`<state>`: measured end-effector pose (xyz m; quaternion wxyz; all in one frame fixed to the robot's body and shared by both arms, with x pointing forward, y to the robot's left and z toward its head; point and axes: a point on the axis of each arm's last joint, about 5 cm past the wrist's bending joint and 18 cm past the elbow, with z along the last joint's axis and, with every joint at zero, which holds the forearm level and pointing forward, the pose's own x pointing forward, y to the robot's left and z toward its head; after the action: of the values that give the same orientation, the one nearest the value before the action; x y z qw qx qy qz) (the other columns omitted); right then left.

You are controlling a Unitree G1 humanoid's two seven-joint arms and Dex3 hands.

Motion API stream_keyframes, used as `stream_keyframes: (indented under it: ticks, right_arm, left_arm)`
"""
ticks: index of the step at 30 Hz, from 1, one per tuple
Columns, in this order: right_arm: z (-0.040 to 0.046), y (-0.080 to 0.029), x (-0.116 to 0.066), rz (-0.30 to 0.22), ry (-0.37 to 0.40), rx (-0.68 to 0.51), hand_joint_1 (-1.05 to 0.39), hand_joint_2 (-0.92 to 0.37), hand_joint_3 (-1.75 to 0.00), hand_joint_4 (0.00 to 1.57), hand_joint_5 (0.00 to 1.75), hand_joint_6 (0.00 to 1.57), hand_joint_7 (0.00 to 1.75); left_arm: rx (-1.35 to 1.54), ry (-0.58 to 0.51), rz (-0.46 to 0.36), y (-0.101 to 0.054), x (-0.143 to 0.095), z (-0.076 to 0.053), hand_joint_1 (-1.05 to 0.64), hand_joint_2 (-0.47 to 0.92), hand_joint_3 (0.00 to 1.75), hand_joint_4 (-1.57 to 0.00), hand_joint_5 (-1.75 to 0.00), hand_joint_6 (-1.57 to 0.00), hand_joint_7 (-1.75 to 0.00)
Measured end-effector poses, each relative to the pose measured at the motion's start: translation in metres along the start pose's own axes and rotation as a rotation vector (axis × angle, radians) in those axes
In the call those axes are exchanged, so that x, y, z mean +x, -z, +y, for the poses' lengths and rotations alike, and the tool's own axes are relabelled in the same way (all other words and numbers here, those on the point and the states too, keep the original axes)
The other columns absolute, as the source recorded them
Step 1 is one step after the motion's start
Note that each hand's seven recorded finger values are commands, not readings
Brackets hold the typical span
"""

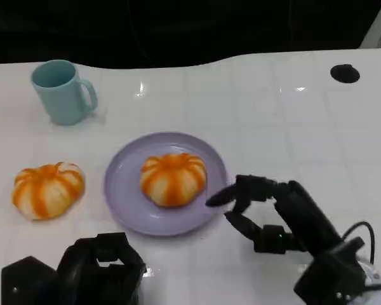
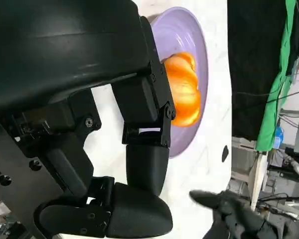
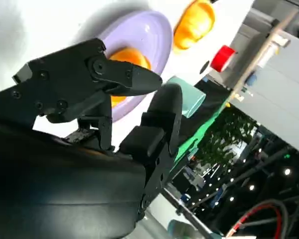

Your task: Grasp the bread from the table and place it into the plate.

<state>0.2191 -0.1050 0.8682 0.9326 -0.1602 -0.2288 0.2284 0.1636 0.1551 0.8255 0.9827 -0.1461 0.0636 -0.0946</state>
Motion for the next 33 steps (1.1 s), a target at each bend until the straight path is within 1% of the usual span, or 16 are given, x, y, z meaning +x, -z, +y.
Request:
stream_keyframes:
  ticks: [1,4,8,14,18,20,23,26,31,33]
  right_arm:
    - [-0.0001,0.0,-0.004,0.009,0.006,0.017,-0.29,-0.71,-0.86,0.72,1.74,0.72,1.23]
    - [0.0004,0.0,-0.015,0.031,0.015,0.052,-0.31,-0.73,-0.83,0.75,1.75,0.68,1.36]
    - [-0.0025,-0.003,-0.026,0.065,0.033,0.099,-0.32,-0.73,-0.82,0.76,1.75,0.67,1.41]
    - [-0.0062,-0.005,-0.047,0.138,0.041,0.149,-0.35,-0.71,-0.84,0.76,1.75,0.65,1.47]
    - [-0.0089,-0.007,-0.062,0.189,0.052,0.183,-0.33,-0.71,-0.86,0.77,1.75,0.64,1.5]
    - [-0.0091,-0.008,-0.068,0.211,0.054,0.201,-0.35,-0.71,-0.86,0.78,1.75,0.66,1.49]
    - [-0.0091,-0.009,-0.075,0.232,0.056,0.223,-0.38,-0.72,-0.83,0.77,1.75,0.72,1.42]
    - [-0.0116,-0.011,-0.081,0.25,0.073,0.235,-0.4,-0.73,-0.82,0.78,1.75,0.75,1.4]
    - [-0.0124,-0.015,-0.087,0.278,0.089,0.267,-0.4,-0.75,-0.79,0.77,1.75,0.74,1.42]
    - [-0.012,-0.015,-0.088,0.28,0.092,0.273,-0.4,-0.76,-0.79,0.76,1.75,0.73,1.42]
  left_arm:
    - [-0.001,0.0,0.002,0.0,0.0,0.0,-1.05,0.4,1.04,-1.57,-1.23,-1.43,-0.88]
    - [0.0,0.005,0.003,0.0,0.0,-0.001,-1.05,0.4,1.04,-1.57,-1.23,-1.43,-0.87]
    - [0.0,0.007,-0.001,-0.001,0.001,-0.002,-1.05,0.4,1.04,-1.57,-1.22,-1.42,-0.86]
    - [-0.002,0.007,-0.004,-0.002,0.001,-0.002,-1.05,0.41,1.02,-1.57,-1.22,-1.42,-0.85]
    - [-0.002,0.005,-0.002,-0.002,0.0,-0.002,-1.05,0.42,1.01,-1.57,-1.22,-1.43,-0.85]
    - [-0.003,0.003,0.0,-0.001,-0.001,-0.002,-1.05,0.43,1.0,-1.57,-1.22,-1.42,-0.84]
    - [-0.002,0.002,-0.002,-0.001,-0.002,-0.002,-1.05,0.43,0.99,-1.57,-1.22,-1.42,-0.84]
    - [-0.002,0.001,-0.001,0.0,-0.003,-0.002,-1.05,0.43,0.99,-1.57,-1.23,-1.41,-0.84]
    - [-0.001,0.0,-0.001,0.0,-0.004,-0.002,-1.05,0.43,1.0,-1.57,-1.23,-1.41,-0.84]
    - [-0.001,0.0,-0.002,0.0,-0.004,-0.002,-1.05,0.43,1.0,-1.57,-1.23,-1.42,-0.84]
